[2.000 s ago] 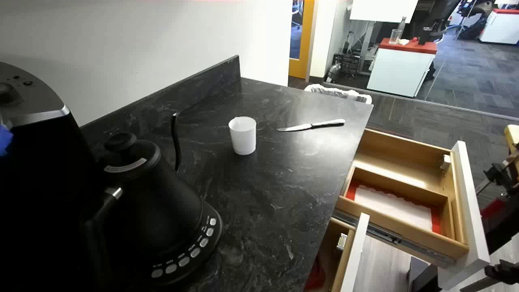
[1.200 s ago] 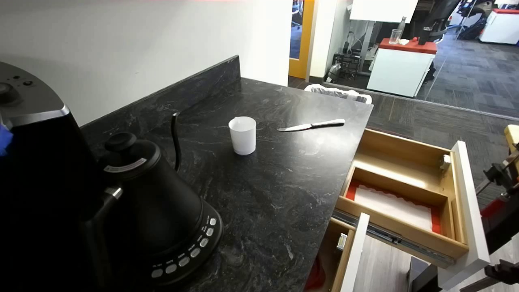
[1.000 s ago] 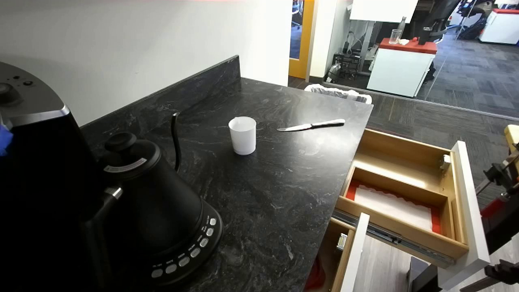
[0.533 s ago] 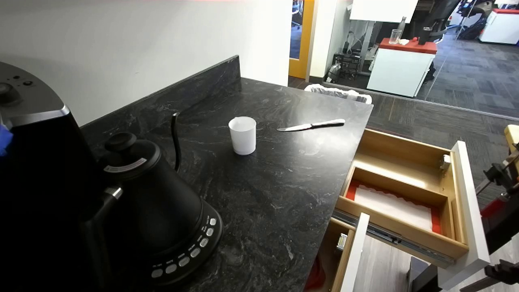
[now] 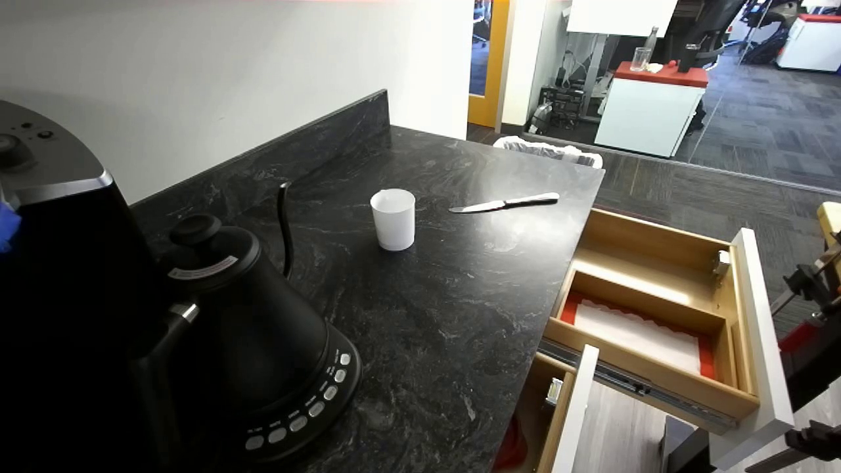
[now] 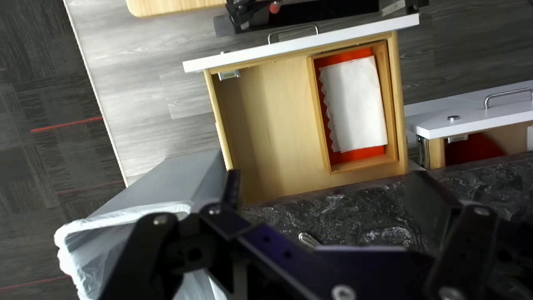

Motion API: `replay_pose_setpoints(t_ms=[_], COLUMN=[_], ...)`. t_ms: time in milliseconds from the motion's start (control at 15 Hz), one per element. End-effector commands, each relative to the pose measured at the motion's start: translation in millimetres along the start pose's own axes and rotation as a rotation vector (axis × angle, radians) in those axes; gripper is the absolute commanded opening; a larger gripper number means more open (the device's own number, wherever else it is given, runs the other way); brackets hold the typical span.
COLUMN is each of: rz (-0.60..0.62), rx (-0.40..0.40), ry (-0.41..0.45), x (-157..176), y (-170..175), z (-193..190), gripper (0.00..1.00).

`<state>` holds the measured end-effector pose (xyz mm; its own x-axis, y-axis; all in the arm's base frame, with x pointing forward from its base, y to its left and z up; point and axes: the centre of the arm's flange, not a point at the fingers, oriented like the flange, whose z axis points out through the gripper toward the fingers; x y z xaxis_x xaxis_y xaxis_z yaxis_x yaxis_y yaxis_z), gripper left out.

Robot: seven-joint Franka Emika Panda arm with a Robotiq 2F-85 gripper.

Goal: Put the knife on the countertop inside the box in the drawer

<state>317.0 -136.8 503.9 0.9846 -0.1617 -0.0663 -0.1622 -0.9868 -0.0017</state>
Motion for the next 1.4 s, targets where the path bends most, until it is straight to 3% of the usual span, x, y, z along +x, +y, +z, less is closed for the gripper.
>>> replay_pose_setpoints(t_ms=[0,133,467,800,1133,1333], rz=[-0.13,-0.194,-0.321,-0.33,-0.296,-0.277], rx=[-0.031,-0.049,-0.056,-0.07,-0.062,-0.047], ry=[0.045,0.059,0.058,0.053,0.066,0.064], x=[21.0,48.1,71.8,122.7,168.7,176.1], y=[-1.8,-9.0,-11.0,-32.9,-94.4,-130.0], z=[-22.4,-29.2,-37.5,-21.4,11.9,27.7], gripper=[1.0,1.0,1.0,1.0,1.0,1.0])
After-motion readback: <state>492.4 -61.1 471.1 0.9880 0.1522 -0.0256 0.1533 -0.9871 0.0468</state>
